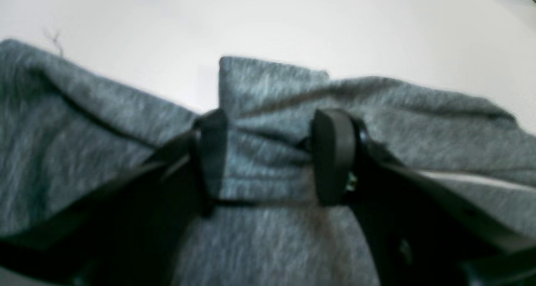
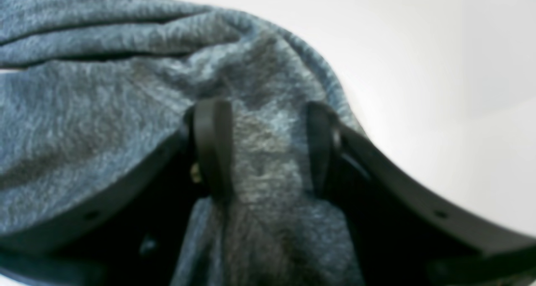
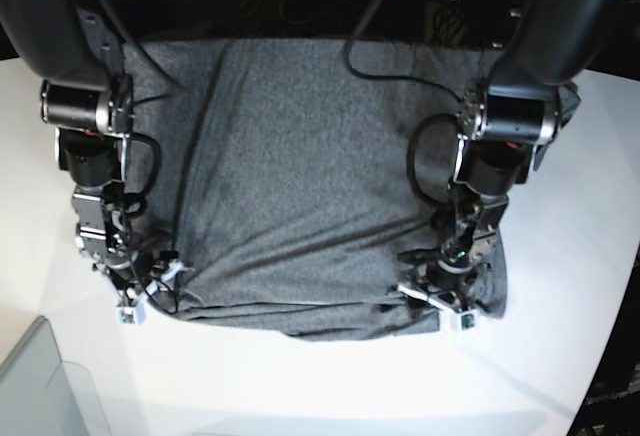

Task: Layout the t-shirt on the table in an organized manner, then fold the t-shirt properly
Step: 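Lower the shirt and shift both grippers to grasp the hem edges, then reach the left gripper to the sleeve and grasp its cuff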

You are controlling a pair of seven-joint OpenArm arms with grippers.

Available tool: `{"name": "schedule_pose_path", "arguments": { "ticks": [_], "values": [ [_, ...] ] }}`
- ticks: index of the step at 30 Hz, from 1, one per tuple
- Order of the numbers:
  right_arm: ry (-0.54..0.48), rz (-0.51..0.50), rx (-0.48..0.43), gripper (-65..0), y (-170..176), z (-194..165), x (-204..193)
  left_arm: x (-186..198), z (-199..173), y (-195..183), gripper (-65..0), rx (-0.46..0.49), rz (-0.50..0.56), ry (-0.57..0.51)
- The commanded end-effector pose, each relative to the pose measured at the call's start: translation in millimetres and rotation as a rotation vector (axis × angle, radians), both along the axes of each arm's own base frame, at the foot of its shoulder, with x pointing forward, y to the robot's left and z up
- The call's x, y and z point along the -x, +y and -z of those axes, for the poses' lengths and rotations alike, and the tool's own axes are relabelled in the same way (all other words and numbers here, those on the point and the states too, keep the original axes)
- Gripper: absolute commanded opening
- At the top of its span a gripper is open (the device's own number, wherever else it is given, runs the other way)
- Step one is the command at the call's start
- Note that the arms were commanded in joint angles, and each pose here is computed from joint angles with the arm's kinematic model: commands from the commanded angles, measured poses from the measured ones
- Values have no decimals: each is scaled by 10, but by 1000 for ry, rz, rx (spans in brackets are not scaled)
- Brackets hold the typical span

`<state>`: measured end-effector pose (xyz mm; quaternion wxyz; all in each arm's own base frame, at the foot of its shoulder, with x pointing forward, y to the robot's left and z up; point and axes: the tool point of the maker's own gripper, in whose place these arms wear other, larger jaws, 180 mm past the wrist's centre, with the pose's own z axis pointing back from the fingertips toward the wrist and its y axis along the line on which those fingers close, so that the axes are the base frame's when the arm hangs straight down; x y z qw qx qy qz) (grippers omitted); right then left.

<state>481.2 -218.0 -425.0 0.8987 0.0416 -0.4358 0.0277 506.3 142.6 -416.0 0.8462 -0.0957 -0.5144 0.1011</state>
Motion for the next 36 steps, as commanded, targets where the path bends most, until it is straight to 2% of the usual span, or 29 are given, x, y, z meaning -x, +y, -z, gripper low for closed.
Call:
{"name": "schedule_pose_path", "arguments": {
  "ticks": [1,7,10,17,21,25,30,34,36],
  "values": [
    [20,0,17,-355,-68,-33,-15,-8,-25,56,-326,-4,-6,-13],
    [40,-2,27,-355,-100,79,111,320,313,378,-328,-35,-43,57],
    [52,-7,42,-355,-118,199,270,440,429,420,-328,-38,-44,82],
    [-39,-54,115,-355,-105,127,594,718,690,421,-329,-38,-41,139],
    [-94,-85,145,-355,-32,15,766,820,716,376,-329,-38,-23,130],
    [-113,-102,159,-355,11,-19,904,872,507,352,-329,-59,39,118],
    [-104,-104,159,-355,13,21,982,982,99,265,-329,-96,117,51],
    [-103,-103,158,-355,14,26,988,997,-129,271,-329,-117,134,-9],
    [-103,-103,158,-355,14,26,988,938,-262,353,-329,-109,103,-44]
  ]
}}
